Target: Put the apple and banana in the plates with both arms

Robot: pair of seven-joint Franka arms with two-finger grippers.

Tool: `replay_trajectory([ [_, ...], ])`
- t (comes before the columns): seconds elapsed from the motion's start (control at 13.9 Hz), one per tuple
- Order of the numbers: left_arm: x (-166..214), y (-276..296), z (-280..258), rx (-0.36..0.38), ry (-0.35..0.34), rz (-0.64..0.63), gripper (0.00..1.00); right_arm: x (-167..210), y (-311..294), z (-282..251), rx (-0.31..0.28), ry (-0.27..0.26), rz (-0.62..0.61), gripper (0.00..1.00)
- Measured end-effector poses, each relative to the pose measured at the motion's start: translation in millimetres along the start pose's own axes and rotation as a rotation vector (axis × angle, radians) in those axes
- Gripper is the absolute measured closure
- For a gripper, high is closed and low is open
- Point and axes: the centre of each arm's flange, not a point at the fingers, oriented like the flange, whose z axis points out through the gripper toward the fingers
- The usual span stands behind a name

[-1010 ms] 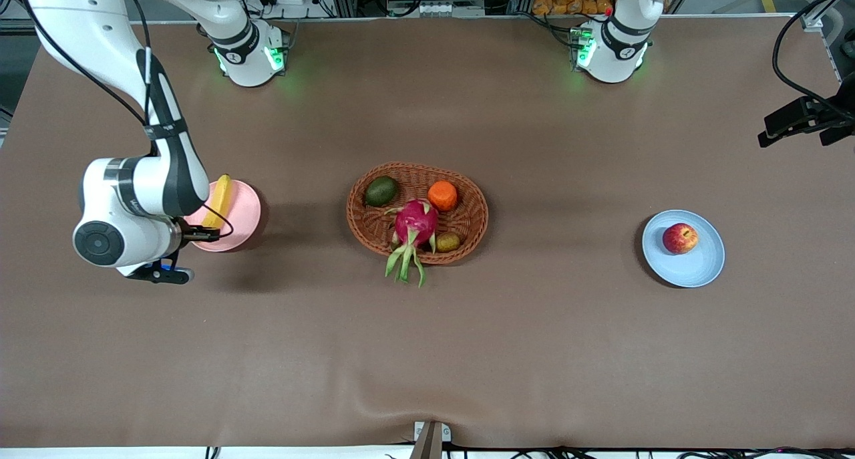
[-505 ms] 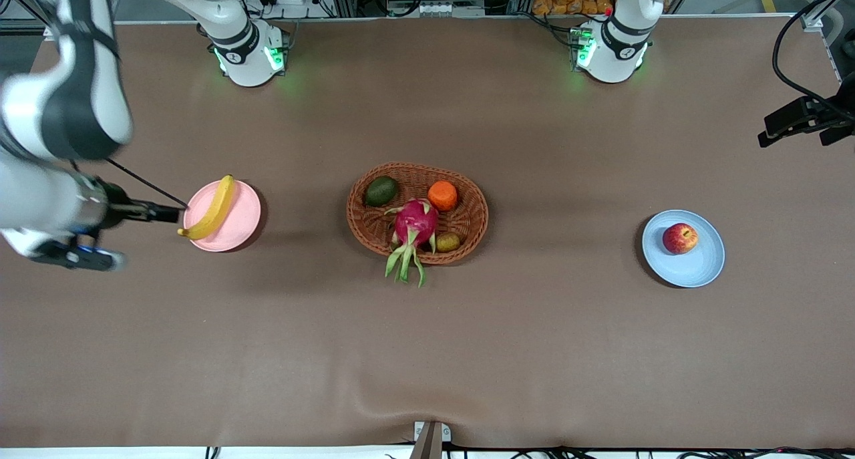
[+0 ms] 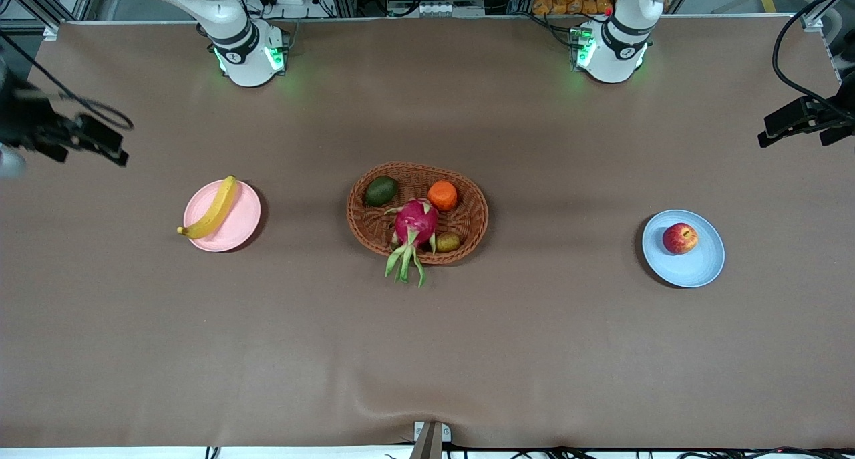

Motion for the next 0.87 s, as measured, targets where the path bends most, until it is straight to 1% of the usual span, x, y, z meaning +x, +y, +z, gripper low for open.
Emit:
replay_trajectory([
  [0.14,0,0,0,0.0,0.0,0.0,0.0,-12,9,-3,0.006,-0.003,-0.011,0.0],
  [0.5,0,0,0,0.0,0.0,0.0,0.0,-22,27,17,-0.007,-0.043,-0.023,0.0],
  [0.87,0,0,0,0.0,0.0,0.001,0.0,-22,42,19,-0.006,-0.043,-0.031,0.0],
])
